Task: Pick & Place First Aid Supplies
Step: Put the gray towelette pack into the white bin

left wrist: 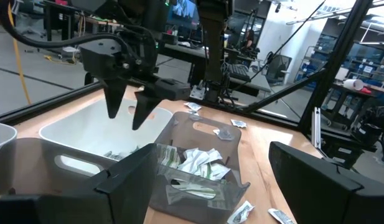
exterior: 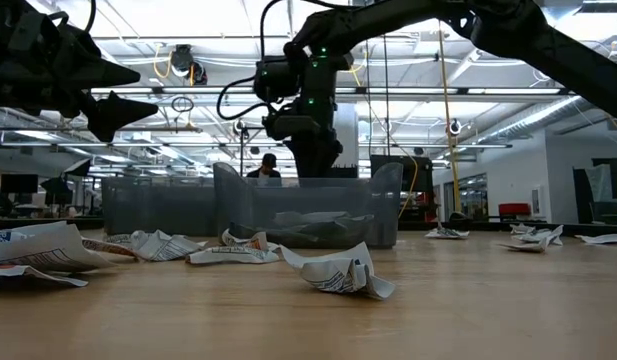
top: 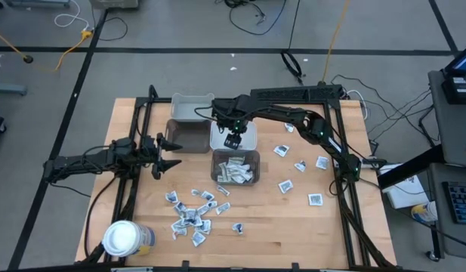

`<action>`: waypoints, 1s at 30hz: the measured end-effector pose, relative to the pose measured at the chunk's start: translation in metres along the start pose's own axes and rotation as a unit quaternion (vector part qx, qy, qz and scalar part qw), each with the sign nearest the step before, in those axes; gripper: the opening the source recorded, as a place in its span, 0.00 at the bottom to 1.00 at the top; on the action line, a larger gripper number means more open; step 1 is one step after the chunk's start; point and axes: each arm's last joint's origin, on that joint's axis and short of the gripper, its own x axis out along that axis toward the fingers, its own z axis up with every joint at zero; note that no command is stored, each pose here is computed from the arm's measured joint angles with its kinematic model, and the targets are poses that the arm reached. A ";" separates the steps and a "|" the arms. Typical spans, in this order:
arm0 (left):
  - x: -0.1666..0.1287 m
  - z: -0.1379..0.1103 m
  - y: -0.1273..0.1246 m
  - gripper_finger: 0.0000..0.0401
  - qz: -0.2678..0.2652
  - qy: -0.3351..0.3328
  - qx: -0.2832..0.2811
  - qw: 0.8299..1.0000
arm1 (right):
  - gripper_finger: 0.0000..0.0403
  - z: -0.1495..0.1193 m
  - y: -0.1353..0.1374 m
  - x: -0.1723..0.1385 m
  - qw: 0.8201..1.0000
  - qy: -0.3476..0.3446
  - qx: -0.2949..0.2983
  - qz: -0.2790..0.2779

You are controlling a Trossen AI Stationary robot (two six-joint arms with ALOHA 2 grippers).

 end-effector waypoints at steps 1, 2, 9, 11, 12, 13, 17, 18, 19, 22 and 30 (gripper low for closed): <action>0.000 0.000 0.000 0.77 0.000 0.000 0.000 1.000 | 0.59 -0.003 -0.001 -0.004 1.000 0.006 0.010 0.000; 0.000 0.000 0.000 0.77 0.000 0.000 0.000 1.000 | 0.59 -0.007 -0.003 -0.010 1.000 0.017 0.020 -0.001; 0.000 0.000 0.000 0.77 0.000 0.000 0.000 1.000 | 0.57 -0.030 -0.005 -0.049 0.995 0.053 0.088 -0.011; 0.000 0.000 0.000 0.77 0.000 0.000 0.000 1.000 | 0.56 -0.032 -0.003 -0.059 0.994 0.041 0.103 -0.009; 0.000 0.000 0.000 0.77 0.000 0.000 0.000 1.000 | 0.56 -0.034 -0.002 -0.064 0.993 0.036 0.108 -0.008; 0.000 0.000 0.000 0.77 0.000 0.000 0.000 1.000 | 0.56 -0.036 -0.002 -0.069 0.993 0.030 0.111 -0.007; 0.000 0.000 0.000 0.77 0.000 0.000 0.000 1.000 | 0.57 -0.037 0.001 -0.079 0.994 0.012 0.112 -0.005; 0.000 0.000 0.000 0.77 0.000 0.000 0.000 1.000 | 0.57 -0.038 0.002 -0.080 0.994 0.008 0.111 -0.004; 0.000 0.000 0.000 0.77 0.000 0.000 0.000 1.000 | 0.57 -0.038 0.002 -0.082 0.994 0.005 0.110 -0.003; 0.000 0.000 0.000 0.77 0.000 0.000 0.000 1.000 | 0.56 -0.039 0.006 -0.083 0.994 0.009 0.112 -0.002; 0.000 0.000 0.000 0.77 0.000 0.000 0.000 1.000 | 0.56 -0.069 0.026 -0.082 0.994 0.017 0.110 -0.001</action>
